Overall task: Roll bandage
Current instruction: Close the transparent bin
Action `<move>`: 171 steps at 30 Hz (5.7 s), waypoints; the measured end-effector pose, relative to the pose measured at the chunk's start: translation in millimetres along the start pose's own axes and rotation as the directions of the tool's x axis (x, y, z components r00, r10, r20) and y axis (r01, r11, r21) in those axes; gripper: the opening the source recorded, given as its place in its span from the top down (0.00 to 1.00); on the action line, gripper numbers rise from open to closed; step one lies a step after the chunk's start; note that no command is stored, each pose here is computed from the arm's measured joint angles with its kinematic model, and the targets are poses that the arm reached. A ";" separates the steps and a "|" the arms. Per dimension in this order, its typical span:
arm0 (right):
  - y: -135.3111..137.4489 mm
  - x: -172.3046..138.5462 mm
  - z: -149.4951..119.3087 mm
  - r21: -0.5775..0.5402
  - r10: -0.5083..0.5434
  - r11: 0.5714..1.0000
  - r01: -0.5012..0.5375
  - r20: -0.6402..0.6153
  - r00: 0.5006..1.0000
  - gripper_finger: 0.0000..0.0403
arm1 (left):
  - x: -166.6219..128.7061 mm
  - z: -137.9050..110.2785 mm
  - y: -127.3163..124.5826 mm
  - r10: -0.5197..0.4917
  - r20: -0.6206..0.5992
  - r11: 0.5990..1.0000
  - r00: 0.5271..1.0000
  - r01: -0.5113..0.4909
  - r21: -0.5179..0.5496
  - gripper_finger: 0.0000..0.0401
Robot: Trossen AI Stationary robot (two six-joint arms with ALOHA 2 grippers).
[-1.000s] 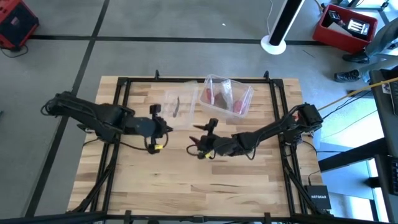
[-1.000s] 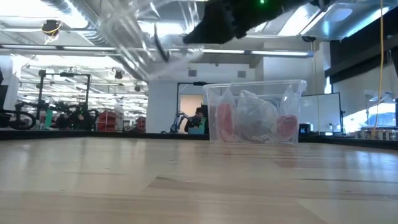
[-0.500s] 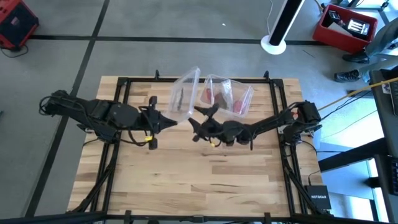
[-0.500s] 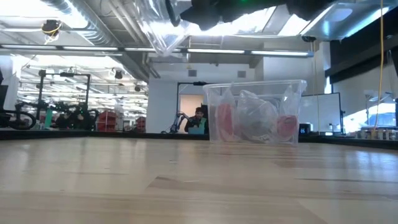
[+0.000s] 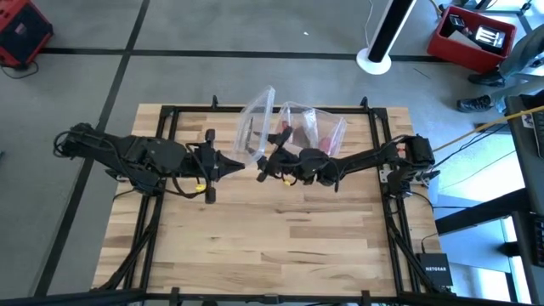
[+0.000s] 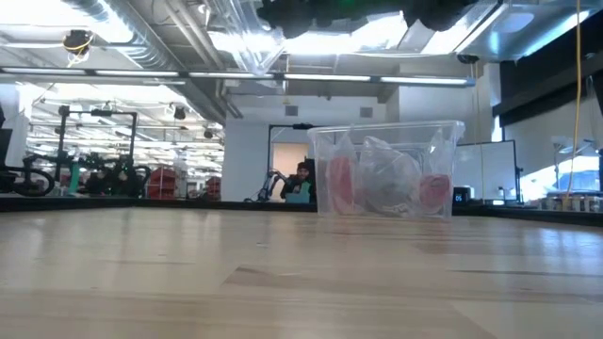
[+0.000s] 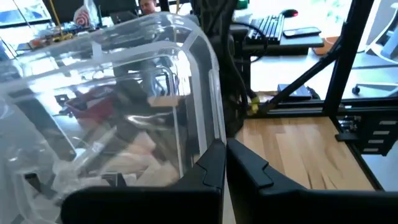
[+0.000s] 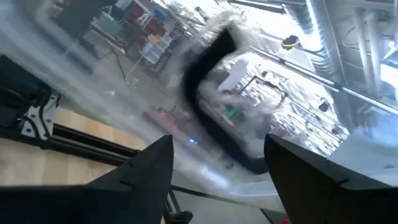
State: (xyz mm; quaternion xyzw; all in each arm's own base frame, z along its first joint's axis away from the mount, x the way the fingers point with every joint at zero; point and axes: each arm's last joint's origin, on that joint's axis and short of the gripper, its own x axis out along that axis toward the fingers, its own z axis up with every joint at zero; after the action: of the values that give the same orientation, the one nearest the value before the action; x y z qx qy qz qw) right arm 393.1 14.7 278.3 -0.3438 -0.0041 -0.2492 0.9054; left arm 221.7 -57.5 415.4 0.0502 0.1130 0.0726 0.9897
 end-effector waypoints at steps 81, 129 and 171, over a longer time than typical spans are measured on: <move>12.2 31.9 26.2 -0.278 -0.089 0.958 0.068 -0.066 0.994 0.78 | -5.2 -5.7 -9.2 -0.044 -0.050 0.999 0.998 0.044 0.003 1.00; -201.5 -1.6 56.0 0.129 0.143 0.990 -0.062 -0.862 0.486 0.92 | -56.8 -75.5 33.5 0.148 -0.416 0.988 0.897 -0.150 0.029 0.67; -230.6 -97.4 -10.2 0.545 0.534 0.838 0.017 -0.827 0.176 0.92 | -50.8 -79.8 31.3 0.168 -0.404 0.985 0.899 -0.168 0.037 0.67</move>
State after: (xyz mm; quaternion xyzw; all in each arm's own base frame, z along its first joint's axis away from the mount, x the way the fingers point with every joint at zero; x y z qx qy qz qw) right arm 201.4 -95.5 396.2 0.1027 0.5607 -0.2347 0.7874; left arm 150.1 -27.9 352.6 0.0442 0.3108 0.1665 0.9347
